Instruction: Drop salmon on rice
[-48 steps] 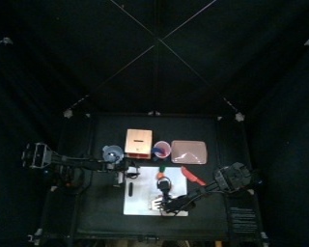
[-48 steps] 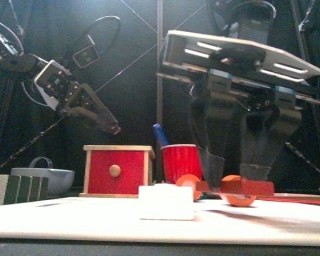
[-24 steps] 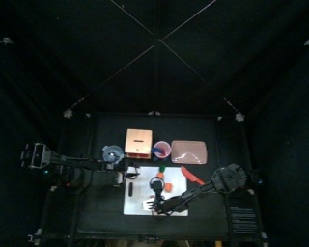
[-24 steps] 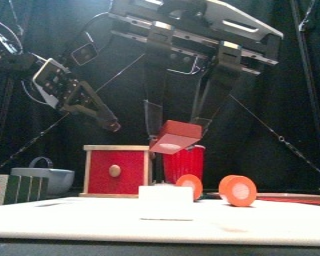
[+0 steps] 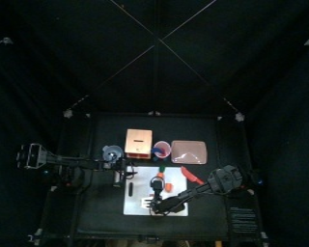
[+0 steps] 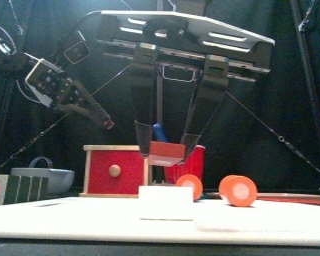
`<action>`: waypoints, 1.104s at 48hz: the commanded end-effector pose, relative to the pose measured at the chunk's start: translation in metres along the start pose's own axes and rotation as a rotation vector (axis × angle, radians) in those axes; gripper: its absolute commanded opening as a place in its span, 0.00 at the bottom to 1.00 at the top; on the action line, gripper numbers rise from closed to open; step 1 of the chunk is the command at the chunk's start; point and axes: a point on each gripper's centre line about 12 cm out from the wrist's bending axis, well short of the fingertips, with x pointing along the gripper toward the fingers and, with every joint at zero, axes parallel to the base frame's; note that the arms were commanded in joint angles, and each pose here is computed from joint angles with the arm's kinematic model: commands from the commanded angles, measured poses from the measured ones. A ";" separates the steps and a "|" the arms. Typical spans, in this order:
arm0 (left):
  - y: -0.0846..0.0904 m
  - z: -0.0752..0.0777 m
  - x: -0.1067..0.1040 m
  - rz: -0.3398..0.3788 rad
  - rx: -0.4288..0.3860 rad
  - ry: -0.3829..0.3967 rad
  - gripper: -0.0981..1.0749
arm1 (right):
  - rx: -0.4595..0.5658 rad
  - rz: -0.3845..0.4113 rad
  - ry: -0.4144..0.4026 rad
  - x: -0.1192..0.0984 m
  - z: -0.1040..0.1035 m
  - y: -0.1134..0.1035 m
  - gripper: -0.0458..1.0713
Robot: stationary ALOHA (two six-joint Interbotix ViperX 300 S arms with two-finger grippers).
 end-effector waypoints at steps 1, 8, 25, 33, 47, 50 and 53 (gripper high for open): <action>0.002 0.006 -0.001 0.004 0.007 -0.022 0.75 | 0.011 0.030 0.006 -0.013 0.002 0.005 0.67; 0.002 0.006 -0.001 0.003 0.010 -0.022 0.75 | 0.018 0.020 0.012 -0.010 0.001 0.004 0.67; 0.002 0.005 -0.001 0.003 0.010 -0.019 0.75 | 0.025 0.008 0.008 0.000 -0.002 0.002 0.67; 0.002 0.005 -0.001 0.003 0.010 -0.019 0.75 | 0.027 0.017 0.009 0.002 -0.002 0.003 0.67; 0.001 0.003 -0.001 0.002 0.010 -0.014 0.75 | 0.028 0.014 0.008 0.004 -0.003 0.003 0.68; 0.002 0.004 -0.001 0.002 0.011 -0.016 0.75 | 0.031 0.017 0.005 0.004 -0.003 0.003 0.68; 0.001 0.003 -0.001 0.001 0.011 -0.014 0.75 | 0.033 0.017 0.004 0.004 -0.003 0.003 0.68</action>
